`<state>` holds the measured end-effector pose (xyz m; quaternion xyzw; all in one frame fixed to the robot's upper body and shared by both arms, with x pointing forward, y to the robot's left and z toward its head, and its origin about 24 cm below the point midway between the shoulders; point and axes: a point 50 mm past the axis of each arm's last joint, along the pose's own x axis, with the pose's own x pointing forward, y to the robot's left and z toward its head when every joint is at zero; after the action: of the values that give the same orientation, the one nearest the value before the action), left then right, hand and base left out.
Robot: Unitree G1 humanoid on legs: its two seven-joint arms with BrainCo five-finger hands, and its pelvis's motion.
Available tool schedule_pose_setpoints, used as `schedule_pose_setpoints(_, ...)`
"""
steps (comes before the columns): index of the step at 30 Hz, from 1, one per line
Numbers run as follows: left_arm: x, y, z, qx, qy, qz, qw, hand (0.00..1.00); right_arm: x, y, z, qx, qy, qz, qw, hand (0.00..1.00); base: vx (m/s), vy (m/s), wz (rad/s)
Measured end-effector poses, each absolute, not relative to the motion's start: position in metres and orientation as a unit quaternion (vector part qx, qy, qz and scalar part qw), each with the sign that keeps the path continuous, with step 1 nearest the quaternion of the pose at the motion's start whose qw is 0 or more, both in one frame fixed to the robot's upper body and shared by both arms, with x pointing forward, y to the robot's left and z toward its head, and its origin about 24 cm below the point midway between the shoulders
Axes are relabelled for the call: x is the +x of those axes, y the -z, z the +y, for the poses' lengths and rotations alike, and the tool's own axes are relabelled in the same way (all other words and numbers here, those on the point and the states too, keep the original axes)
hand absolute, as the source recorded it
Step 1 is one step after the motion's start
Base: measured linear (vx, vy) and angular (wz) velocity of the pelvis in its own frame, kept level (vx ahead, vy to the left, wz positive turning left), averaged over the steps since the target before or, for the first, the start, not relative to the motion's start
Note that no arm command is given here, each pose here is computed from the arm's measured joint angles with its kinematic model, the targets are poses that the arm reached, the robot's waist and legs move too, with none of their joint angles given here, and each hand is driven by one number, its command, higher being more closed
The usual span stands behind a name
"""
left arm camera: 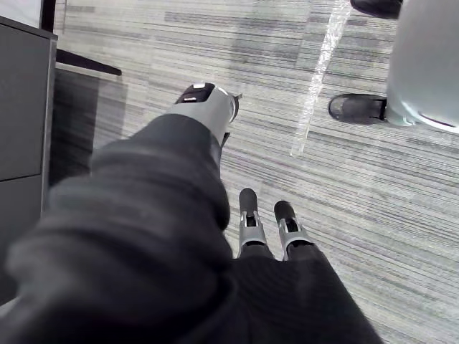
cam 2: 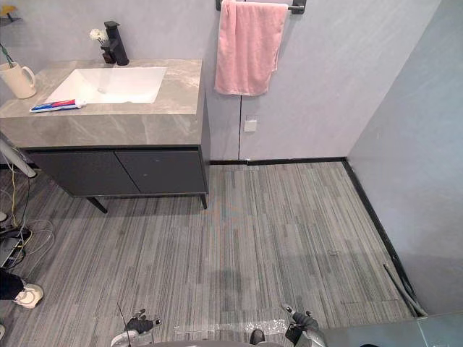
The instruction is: Organize washtable
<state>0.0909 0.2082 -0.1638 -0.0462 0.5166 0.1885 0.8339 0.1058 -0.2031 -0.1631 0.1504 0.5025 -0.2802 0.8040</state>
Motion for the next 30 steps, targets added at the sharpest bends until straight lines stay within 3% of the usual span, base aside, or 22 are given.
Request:
schedule_pose_setpoints(14,0.085,0.166,0.2,-0.059,-0.189,0.524,0.828,0.0,0.1,0.165,-0.203,0.134,0.272,0.512,0.803,0.0,-0.03,-0.017,-0.02)
schedule_pose_setpoints(24,0.098,0.163,0.201,-0.065,-0.193,0.506,0.838,0.0,0.13,0.156,-0.2,0.139,0.257,0.478,0.828,0.0,-0.01,0.019,-0.34)
schedule_pose_setpoints(30,0.104,0.159,0.214,-0.059,-0.215,0.494,0.84,0.0,0.114,0.161,-0.198,0.146,0.266,0.496,0.813,0.0,0.24,-0.045,-0.01)
